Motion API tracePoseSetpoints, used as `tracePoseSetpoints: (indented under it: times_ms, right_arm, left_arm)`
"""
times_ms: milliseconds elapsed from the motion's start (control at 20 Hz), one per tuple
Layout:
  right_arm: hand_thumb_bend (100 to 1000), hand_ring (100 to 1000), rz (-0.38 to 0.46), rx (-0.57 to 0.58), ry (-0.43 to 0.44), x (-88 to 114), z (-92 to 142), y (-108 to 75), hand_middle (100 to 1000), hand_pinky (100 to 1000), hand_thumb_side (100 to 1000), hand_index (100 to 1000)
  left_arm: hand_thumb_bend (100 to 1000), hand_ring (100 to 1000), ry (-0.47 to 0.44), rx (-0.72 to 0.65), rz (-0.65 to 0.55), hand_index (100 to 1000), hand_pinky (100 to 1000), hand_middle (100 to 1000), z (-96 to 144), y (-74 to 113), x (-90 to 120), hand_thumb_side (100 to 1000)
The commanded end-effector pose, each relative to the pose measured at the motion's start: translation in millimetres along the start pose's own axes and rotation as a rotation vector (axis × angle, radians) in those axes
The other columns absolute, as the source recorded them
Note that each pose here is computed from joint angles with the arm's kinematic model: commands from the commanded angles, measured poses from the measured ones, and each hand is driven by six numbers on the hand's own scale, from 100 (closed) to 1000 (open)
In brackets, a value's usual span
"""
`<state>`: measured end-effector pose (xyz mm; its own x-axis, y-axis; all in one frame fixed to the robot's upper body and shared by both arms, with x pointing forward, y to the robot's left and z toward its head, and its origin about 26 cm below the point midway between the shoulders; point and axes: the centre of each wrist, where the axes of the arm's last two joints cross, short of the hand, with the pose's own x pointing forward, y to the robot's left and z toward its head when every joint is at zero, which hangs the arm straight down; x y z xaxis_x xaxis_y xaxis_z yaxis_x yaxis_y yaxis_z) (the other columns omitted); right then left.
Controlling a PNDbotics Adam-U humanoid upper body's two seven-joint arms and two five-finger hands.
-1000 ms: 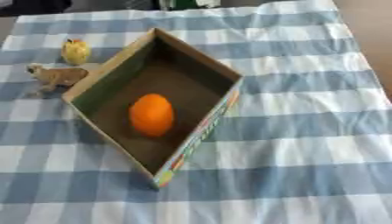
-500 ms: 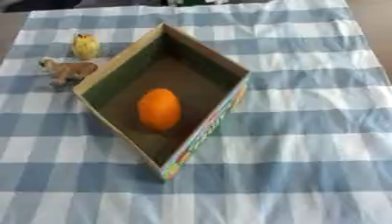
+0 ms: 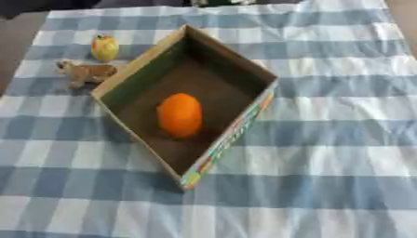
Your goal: Pick up objects on the table and place them in the box.
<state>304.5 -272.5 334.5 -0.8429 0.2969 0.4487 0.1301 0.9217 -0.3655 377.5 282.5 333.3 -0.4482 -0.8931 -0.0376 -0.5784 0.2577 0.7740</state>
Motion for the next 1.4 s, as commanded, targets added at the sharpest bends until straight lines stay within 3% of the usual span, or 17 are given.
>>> tracePoseSetpoints:
  times_ms: [50,300,550,700,1050,1250,1400]
  right_arm:
    - [100,937,0.014,-0.002,-0.03,9,-3,-5.1,703,795,585,846]
    - [100,938,0.013,0.003,-0.024,9,-3,-4.2,701,796,589,845]
    - [100,940,0.016,0.005,-0.014,8,-2,-4.1,698,795,584,843]
    - [100,940,0.015,0.001,-0.007,7,-1,-4.0,697,795,580,843]
    - [100,940,0.006,0.012,-0.002,6,-1,-2.1,694,796,578,842]
    - [100,940,0.004,0.017,0.001,5,0,-1.5,693,796,577,841]
    - [100,941,0.0,0.02,0.01,4,1,-0.8,692,796,574,842]
  left_arm:
    - [100,736,-0.02,-0.132,-0.118,887,620,717,-11,6.1,-16,406]
    - [100,780,-0.028,-0.307,-0.191,910,651,747,-28,-6.9,-29,376]
    - [101,803,-0.019,-0.448,-0.21,928,673,768,-39,-14.5,-39,418]
    - [172,817,-0.029,-0.518,-0.212,941,686,782,-41,-16.8,-41,434]
    - [237,840,-0.019,-0.663,-0.248,963,705,804,-45,-13.6,-45,381]
    - [375,863,0.003,-0.768,-0.272,979,724,825,-46,-9.6,-48,456]
    - [426,872,0.011,-0.826,-0.289,989,733,835,-46,-5.2,-49,464]
